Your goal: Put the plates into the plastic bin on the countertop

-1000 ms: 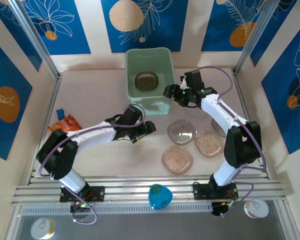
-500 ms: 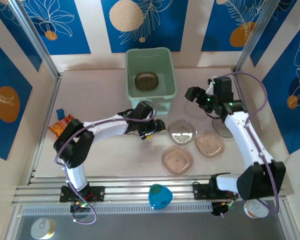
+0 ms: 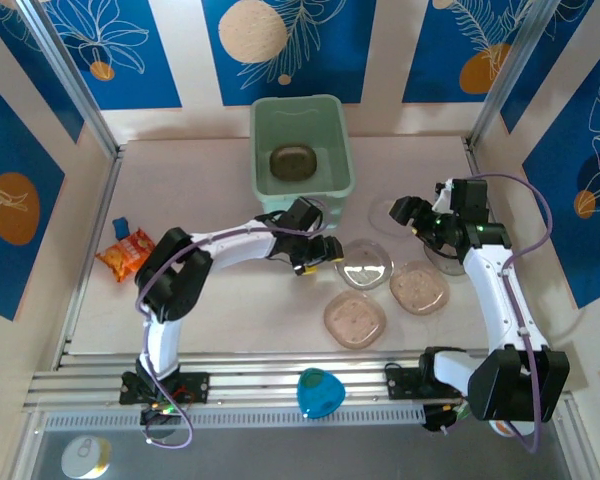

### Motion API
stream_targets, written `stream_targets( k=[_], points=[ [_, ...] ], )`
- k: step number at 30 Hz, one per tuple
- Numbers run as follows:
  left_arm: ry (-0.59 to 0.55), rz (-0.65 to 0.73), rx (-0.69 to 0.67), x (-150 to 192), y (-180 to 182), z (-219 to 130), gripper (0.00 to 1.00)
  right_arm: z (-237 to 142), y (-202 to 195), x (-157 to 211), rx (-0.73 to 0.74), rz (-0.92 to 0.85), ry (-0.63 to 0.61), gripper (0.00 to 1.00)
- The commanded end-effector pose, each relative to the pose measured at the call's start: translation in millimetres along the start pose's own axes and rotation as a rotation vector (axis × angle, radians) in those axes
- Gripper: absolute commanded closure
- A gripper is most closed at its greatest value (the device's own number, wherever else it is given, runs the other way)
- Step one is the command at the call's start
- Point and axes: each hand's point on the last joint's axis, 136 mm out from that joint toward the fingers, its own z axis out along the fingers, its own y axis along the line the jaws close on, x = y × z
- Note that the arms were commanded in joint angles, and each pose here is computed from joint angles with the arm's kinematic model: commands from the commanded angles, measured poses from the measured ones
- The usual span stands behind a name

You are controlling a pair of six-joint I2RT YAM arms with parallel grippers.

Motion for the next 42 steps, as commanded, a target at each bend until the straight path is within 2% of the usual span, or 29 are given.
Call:
stream_targets(
  k=[1, 12, 21, 27, 31, 42],
  points=[
    [0.047, 0.012, -0.009, 6.1, -5.0, 8.5, 0.25, 0.2, 8.1, 5.4, -0.074, 0.029, 0.043, 0.22],
    [0.081, 0.006, -0.035, 5.7, -9.8, 26.6, 0.29, -5.5, 10.4, 3.2, -0.101, 0.045, 0.037, 0.28],
    [0.105, -0.010, -0.068, 7.2, -6.0, 37.0, 0.39, -7.8, 1.9, 4.6, -0.087, 0.066, 0.017, 0.31],
    [0.120, -0.010, -0.073, 6.6, -8.0, 45.1, 0.47, -8.5, 0.6, 5.5, -0.084, 0.074, 0.013, 0.33],
    [0.127, -0.015, -0.079, 6.9, -6.4, 49.0, 0.59, -9.6, -1.0, 6.8, -0.079, 0.075, 0.010, 0.34],
    [0.144, -0.032, -0.099, 9.4, 0.0, 54.7, 0.78, -9.9, -4.8, 9.4, -0.067, 0.080, 0.008, 0.35]
  ],
)
